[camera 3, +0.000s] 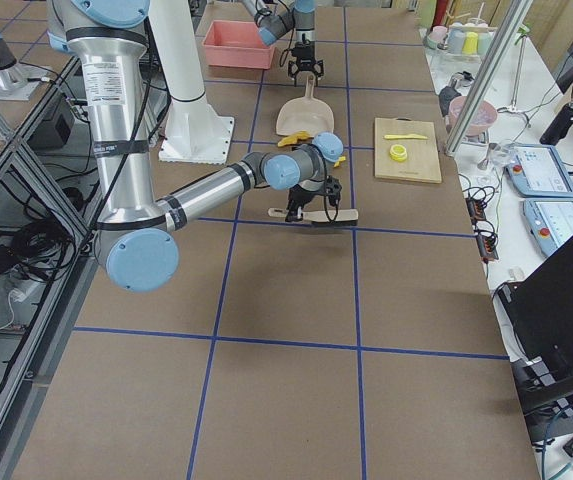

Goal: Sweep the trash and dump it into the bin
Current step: 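Lift the brush with the right gripper and move it beside the corn cob, then sweep the corn, potato and ginger into the dustpan with the right gripper's brush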

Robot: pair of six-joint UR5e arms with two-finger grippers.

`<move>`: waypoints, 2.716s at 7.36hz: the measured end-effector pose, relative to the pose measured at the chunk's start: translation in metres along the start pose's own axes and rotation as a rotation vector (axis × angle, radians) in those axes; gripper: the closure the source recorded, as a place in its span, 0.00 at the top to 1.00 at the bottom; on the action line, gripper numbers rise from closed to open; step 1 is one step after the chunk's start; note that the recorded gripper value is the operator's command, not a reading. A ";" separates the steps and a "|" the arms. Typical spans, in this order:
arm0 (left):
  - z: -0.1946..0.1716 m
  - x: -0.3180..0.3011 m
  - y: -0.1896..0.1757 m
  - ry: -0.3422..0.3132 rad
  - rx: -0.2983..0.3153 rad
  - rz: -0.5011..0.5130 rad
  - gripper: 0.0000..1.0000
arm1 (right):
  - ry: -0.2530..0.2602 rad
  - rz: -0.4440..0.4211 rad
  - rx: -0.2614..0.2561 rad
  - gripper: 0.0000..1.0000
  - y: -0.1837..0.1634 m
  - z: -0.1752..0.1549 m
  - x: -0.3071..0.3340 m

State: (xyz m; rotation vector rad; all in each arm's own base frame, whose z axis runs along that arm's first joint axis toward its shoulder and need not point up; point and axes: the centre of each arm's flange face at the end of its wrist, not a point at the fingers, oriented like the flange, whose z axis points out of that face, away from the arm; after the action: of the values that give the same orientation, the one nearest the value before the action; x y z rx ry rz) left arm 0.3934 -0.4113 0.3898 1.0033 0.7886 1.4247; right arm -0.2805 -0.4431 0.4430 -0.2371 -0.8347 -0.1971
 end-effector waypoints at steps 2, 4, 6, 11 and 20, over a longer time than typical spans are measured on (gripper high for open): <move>0.003 0.000 0.003 0.037 0.017 -0.003 0.95 | -0.026 -0.012 0.011 0.00 -0.023 -0.029 -0.044; -0.002 -0.005 0.002 0.033 0.041 0.003 0.96 | -0.020 -0.036 0.006 0.00 -0.033 -0.037 -0.076; -0.006 -0.011 0.008 0.015 0.046 0.003 0.97 | -0.012 -0.093 -0.039 0.00 -0.026 -0.014 -0.118; 0.001 -0.014 0.017 0.013 0.032 -0.007 0.96 | 0.043 -0.128 -0.094 0.00 -0.021 0.029 -0.185; 0.008 -0.022 0.014 0.011 0.030 -0.059 0.96 | 0.073 -0.096 -0.088 0.00 -0.033 0.058 -0.286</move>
State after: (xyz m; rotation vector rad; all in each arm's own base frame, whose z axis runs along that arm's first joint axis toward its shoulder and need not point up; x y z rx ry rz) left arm 0.3944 -0.4349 0.4024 0.9877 0.8433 1.3727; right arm -0.5176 -0.4350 0.2694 -0.2714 -0.7658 -0.3309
